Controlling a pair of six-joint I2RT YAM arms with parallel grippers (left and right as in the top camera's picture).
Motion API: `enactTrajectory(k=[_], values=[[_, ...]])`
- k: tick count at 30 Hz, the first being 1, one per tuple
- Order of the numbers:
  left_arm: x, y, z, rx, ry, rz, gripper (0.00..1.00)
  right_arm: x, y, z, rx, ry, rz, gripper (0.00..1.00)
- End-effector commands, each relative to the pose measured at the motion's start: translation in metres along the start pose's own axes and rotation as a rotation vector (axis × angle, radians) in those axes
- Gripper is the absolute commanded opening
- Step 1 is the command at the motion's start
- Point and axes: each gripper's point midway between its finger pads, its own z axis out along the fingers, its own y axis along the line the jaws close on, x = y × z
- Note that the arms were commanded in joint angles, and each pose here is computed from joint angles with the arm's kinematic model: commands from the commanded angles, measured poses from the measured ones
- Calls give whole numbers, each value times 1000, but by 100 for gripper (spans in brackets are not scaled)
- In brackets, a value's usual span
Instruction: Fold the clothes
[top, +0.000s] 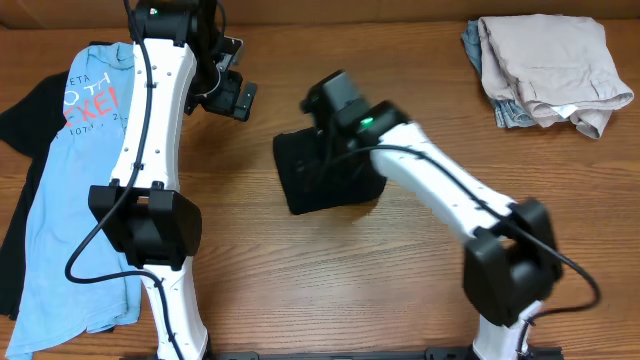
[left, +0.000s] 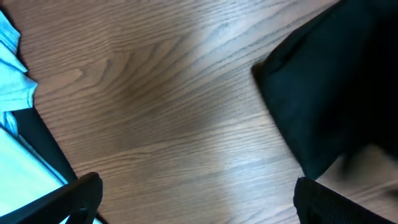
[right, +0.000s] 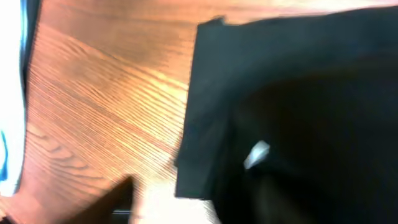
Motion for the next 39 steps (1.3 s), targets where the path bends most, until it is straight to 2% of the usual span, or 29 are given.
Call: enactTrajectory(k=[1, 4, 10, 13, 16, 18, 19, 21, 22, 23, 30, 39], values=[[-6, 1, -9, -1, -40, -6, 100, -6, -5, 8, 35, -13, 22, 100], [-8, 1, -9, -3, -48, -6, 100, -14, 1, -8, 2, -27, 29, 100], [-10, 1, -9, -5, -57, -5, 100, -39, 2, -80, -44, -96, 61, 100], [-10, 1, -9, -5, -56, -5, 100, -46, -15, -109, -20, -124, 106, 100], [-10, 1, -9, -5, -56, -5, 100, -44, -51, -119, 24, -109, 203, 100], [-10, 2, -9, -5, -57, -6, 100, -34, -80, -113, 49, -67, 302, 99], [-10, 2, -9, -5, -58, -6, 100, -30, -87, -110, 53, -54, 337, 85], [-11, 2, -9, -6, -59, -5, 100, -19, -98, -98, 65, -21, 412, 65], [-11, 2, -9, -6, -59, -5, 100, -13, -101, -91, 69, -7, 437, 57], [-11, 2, -10, -6, -61, -5, 100, -7, -104, -83, 72, 8, 461, 54], [-12, 2, -10, -6, -62, -5, 100, 17, -95, -34, -9, 46, 510, 54], [-12, 2, -10, -6, -62, -5, 100, 20, -88, -6, -37, 11, 495, 54]])
